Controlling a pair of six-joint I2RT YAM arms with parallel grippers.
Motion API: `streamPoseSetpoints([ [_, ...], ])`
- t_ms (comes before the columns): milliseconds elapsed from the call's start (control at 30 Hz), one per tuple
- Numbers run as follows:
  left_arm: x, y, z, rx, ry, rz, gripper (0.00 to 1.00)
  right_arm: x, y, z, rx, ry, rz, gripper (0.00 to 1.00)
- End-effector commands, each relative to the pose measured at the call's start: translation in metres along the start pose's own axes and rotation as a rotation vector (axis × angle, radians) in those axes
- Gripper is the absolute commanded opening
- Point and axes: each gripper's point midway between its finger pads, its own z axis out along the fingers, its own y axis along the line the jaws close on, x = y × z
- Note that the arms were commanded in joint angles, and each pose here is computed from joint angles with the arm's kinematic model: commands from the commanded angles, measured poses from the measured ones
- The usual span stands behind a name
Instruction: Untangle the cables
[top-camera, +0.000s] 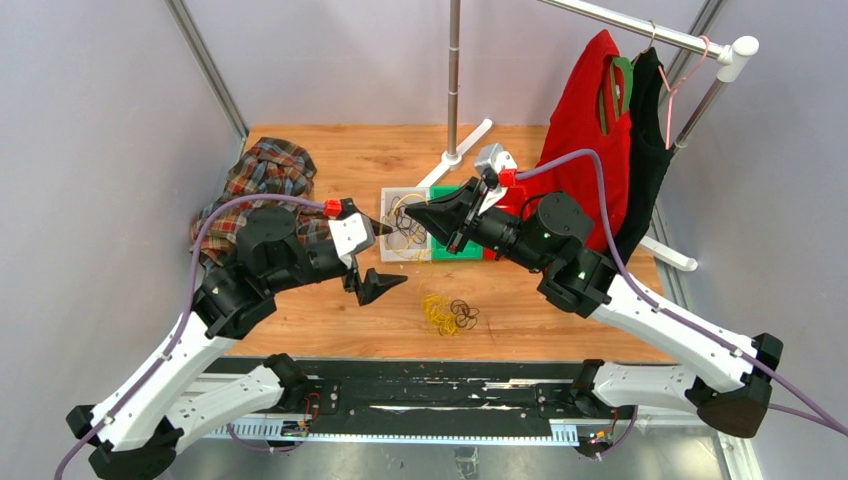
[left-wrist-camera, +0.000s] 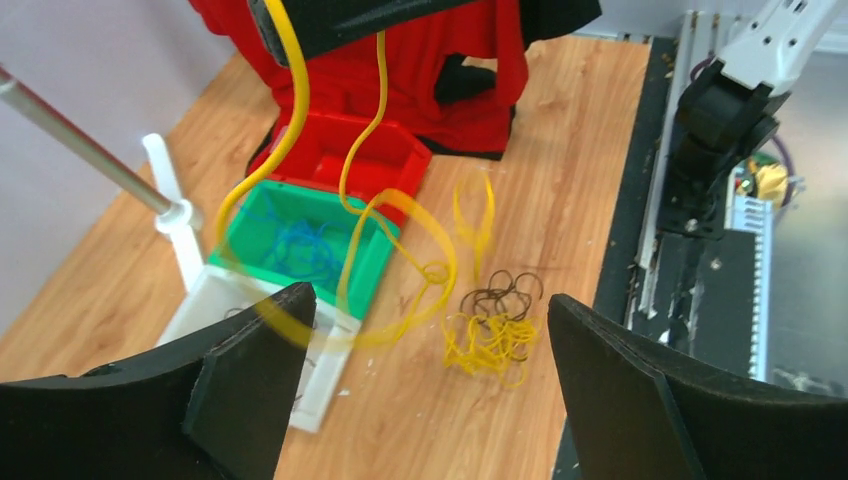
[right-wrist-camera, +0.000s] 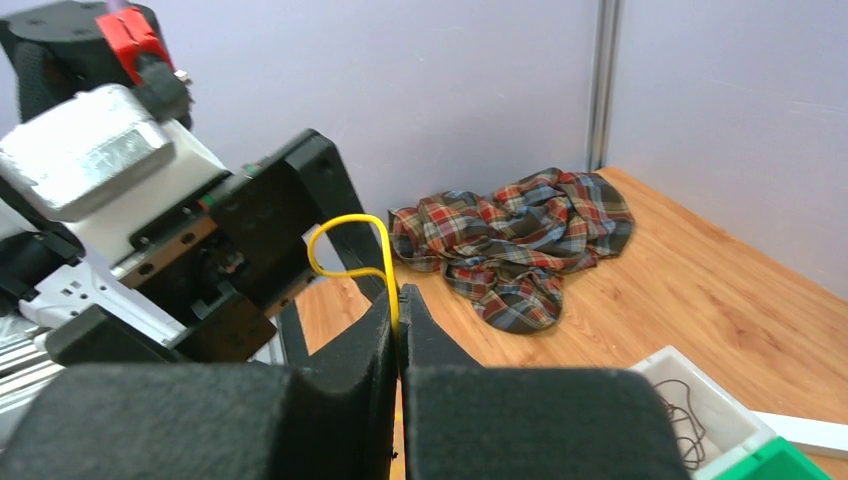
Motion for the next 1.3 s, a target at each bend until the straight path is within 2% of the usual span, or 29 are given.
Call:
streamPoseSetpoints([
  [0, -0.019, -0.005, 0.01, 0.026, -0.108, -0.077, 0.92, -0.024, 0.022, 0.008, -0.093, -0.067, 0.047, 0.01],
  [200, -0.008, 0.012, 0.028, -0.052, -0.096, -0.168, 0.91, -0.037, 0.035, 0.014, -0.156, -0.103, 0.1, 0.01],
  [300, 0.0, 0.021, 0.034, -0.098, -0.082, -0.179, 0.86, -0.044, 0.039, 0.014, -0.175, -0.127, 0.112, 0.01],
  [433, -0.002, 0.006, 0.045, 0.007, -0.09, -0.236, 0.77, -0.055, 0.045, 0.012, -0.2, -0.165, 0.144, 0.01],
  [467, -0.004, -0.002, 0.047, 0.055, -0.094, -0.258, 0.73, -0.056, 0.046, 0.013, -0.202, -0.165, 0.149, 0.01],
  [533, -0.008, -0.013, 0.051, 0.131, -0.101, -0.296, 0.56, -0.057, 0.045, 0.013, -0.193, -0.165, 0.151, 0.01],
  [600, -0.008, -0.017, 0.052, 0.156, -0.097, -0.31, 0.36, -0.057, 0.042, 0.012, -0.176, -0.164, 0.141, 0.01],
  [667, -0.006, -0.014, 0.051, 0.134, -0.088, -0.3, 0.09, -0.053, 0.039, 0.01, -0.157, -0.148, 0.133, 0.01],
  [700, -0.004, -0.01, 0.049, 0.108, -0.082, -0.295, 0.02, -0.05, 0.037, 0.009, -0.145, -0.136, 0.131, 0.04],
  [733, -0.004, -0.008, 0.047, 0.093, -0.079, -0.297, 0.01, -0.045, 0.034, 0.008, -0.13, -0.121, 0.13, 0.11],
  [833, -0.012, -0.004, 0.037, 0.082, -0.101, -0.316, 0.01, -0.031, 0.021, -0.007, -0.053, -0.095, 0.11, 0.53],
  [900, -0.022, 0.0, 0.027, 0.066, -0.118, -0.294, 0.01, -0.017, 0.011, -0.023, -0.002, -0.074, 0.085, 0.68],
  [1100, -0.054, 0.006, -0.001, 0.034, -0.151, -0.133, 0.01, 0.051, 0.001, -0.066, 0.023, 0.078, -0.003, 0.71],
  [1267, -0.086, 0.004, -0.014, 0.047, -0.21, -0.075, 0.01, 0.115, -0.003, -0.068, -0.003, 0.237, -0.017, 0.73],
])
